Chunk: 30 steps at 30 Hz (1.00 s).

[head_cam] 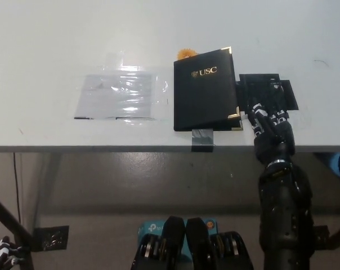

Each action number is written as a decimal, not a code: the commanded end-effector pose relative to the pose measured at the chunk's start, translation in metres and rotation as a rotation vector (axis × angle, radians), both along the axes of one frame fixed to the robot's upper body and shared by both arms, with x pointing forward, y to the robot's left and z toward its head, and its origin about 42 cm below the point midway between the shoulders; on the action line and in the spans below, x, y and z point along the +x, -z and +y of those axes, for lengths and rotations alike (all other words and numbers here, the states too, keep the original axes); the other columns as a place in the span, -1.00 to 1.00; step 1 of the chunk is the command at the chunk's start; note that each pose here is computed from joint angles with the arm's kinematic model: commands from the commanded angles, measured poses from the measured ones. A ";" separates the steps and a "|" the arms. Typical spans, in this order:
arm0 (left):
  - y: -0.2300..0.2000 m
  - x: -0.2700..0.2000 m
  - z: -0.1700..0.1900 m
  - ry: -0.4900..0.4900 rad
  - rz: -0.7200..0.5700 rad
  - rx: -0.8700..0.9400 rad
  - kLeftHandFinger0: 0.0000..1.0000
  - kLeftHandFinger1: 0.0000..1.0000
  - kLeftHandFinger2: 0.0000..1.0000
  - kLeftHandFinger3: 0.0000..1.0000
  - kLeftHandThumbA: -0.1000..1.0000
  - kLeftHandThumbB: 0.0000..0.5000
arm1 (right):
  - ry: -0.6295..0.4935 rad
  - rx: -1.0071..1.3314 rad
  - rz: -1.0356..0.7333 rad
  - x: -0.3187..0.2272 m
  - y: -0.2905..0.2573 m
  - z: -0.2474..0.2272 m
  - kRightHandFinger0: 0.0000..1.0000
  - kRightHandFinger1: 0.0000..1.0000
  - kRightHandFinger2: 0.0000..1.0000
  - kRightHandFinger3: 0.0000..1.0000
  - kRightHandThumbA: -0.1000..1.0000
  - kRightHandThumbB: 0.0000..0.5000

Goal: The robot uses its right hand to push the cover of the diary kept in the middle of the desk towards the left to open it

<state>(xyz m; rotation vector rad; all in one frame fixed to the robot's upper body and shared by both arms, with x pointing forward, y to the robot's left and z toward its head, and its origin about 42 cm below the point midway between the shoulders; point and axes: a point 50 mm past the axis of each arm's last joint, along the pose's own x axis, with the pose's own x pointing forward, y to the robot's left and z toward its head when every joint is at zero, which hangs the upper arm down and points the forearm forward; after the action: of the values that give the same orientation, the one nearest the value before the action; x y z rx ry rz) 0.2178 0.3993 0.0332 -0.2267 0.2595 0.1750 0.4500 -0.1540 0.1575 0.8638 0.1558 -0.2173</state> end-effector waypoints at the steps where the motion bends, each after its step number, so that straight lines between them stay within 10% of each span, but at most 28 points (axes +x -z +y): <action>1: -0.012 0.005 0.007 0.026 -0.056 0.030 -0.16 0.06 -0.42 -0.32 -0.32 1.00 | -0.015 0.032 -0.085 0.001 0.002 0.012 1.00 1.00 1.00 1.00 0.50 -0.63; 30: -0.013 0.005 0.005 0.034 -0.042 0.034 -0.12 0.11 -0.42 -0.35 -0.36 1.00 | -0.186 -0.013 -0.096 0.000 -0.021 0.101 0.90 0.77 0.68 0.85 0.41 -0.40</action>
<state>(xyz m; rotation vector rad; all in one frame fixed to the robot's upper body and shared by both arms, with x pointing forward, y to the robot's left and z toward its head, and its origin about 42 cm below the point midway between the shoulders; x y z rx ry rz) 0.2187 0.3971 0.0331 -0.2224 0.2620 0.1646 0.4490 -0.0974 0.1574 0.8016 0.1248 -0.0921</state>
